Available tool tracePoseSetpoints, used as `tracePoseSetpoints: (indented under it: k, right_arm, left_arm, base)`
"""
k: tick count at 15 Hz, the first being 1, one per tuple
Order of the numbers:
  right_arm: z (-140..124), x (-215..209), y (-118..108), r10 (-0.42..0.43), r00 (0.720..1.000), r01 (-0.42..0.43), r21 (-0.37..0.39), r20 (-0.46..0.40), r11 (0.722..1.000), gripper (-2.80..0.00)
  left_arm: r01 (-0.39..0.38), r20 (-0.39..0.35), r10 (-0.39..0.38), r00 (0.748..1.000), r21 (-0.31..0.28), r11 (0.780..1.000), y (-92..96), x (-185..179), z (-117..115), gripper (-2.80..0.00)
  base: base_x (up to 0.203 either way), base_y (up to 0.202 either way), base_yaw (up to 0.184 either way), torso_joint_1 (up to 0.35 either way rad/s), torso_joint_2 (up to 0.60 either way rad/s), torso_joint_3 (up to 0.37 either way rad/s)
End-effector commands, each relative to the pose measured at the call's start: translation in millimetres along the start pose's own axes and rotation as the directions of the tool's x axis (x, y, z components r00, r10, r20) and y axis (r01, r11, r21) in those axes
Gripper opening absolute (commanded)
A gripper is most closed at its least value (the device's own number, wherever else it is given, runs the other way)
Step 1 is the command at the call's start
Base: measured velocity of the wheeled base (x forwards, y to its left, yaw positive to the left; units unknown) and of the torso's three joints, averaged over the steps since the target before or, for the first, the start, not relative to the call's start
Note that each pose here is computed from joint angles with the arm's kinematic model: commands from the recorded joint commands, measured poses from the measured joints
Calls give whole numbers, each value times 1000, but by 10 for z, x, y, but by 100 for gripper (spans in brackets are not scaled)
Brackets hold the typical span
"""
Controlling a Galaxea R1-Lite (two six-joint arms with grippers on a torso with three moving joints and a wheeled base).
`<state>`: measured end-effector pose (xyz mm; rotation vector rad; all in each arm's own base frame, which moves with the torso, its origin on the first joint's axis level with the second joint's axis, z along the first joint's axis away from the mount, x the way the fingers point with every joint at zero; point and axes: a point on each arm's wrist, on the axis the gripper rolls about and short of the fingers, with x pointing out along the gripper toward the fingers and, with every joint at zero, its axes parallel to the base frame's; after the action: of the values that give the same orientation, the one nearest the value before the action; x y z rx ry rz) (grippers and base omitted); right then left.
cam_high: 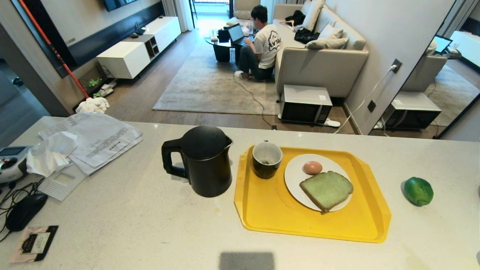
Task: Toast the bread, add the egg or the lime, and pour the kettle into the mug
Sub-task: Pick up the kettle
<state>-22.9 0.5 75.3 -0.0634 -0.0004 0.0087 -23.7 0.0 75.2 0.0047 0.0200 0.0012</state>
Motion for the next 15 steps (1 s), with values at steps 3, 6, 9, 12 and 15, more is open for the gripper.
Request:
tracePoseSetpoints:
  k: [3,6,9,12,15]
  right_arm:
    - [-4,2,0,1,1000,-1,-1,-3,1000,-280]
    - [-3,2,0,1,1000,-1,-1,-2,1000,-280]
    - [-3,2,0,1,1000,-1,-1,-2,1000,-280]
    - [-4,2,0,1,1000,-1,-1,-3,1000,-280]
    - [-4,2,0,1,1000,-1,-1,-3,1000,-280]
  left_arm:
    - [0,-1,0,1000,0,1000,0,2,-2,-280]
    - [0,0,0,1000,0,1000,0,1,1,-280]
    - [0,0,0,1000,-2,1000,0,1,1,-280]
    - [1,0,-1,1000,0,1000,0,1,1,-280]
    - [0,0,0,1000,-2,1000,0,1,0,-280]
  base:
    - [18,0,0,13,5,0]
    - [0,0,0,0,0,0]
    - [0,0,0,0,0,0]
    - [0,0,0,0,0,0]
    - [-36,0,0,5,4,-1]
